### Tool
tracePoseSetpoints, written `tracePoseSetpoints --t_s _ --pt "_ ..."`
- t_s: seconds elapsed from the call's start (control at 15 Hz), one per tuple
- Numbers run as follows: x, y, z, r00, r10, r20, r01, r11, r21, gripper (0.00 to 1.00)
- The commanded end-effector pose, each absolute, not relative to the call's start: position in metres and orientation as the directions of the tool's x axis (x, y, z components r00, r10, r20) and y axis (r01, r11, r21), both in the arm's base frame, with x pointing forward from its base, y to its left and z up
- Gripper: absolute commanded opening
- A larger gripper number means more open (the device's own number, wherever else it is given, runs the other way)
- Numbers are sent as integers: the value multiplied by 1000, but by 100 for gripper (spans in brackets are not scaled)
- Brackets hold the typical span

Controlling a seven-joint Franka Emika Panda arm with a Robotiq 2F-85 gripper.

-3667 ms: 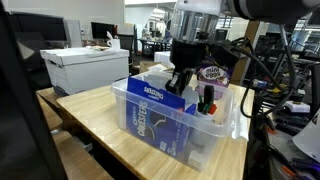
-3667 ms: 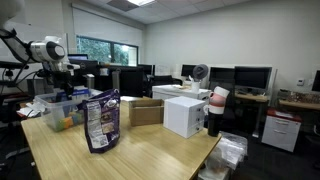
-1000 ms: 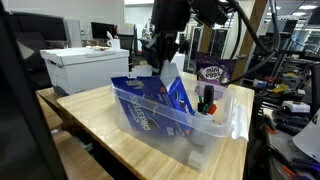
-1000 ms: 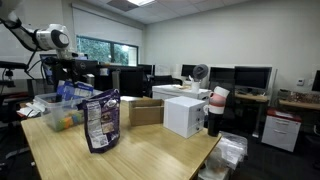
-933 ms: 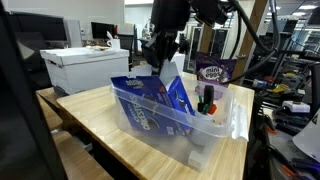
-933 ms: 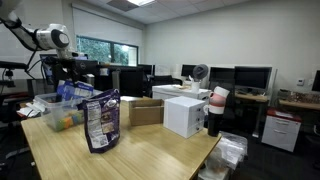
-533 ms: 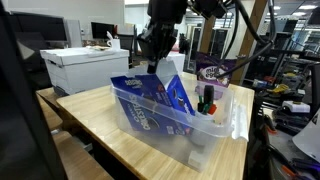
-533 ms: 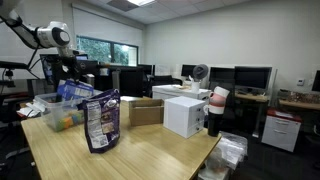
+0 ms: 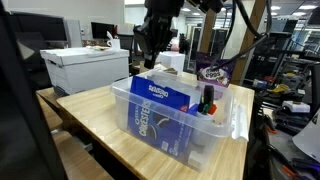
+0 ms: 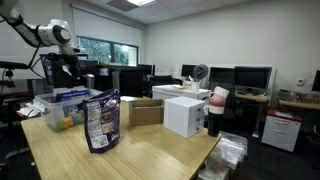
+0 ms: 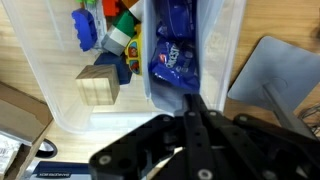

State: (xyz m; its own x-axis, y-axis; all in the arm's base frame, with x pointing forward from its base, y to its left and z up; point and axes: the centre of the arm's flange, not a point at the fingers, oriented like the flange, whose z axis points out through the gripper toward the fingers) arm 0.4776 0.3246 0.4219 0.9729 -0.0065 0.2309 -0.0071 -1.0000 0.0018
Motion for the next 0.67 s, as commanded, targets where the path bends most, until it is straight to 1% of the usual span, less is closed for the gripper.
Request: tracePoseSetpoints --t_s 0.0,0.4,0.47,0.53,0.6 --pt "473 321 425 975 -8 222 -9 -1000 5 4" --pt "468 330 424 980 4 198 9 -1000 -22 3" --pt "466 332 423 982 9 186 14 -999 -30 5" --pt "463 335 422 984 11 177 18 -999 -35 29" --pt "460 337 419 986 14 166 21 -999 -40 29"
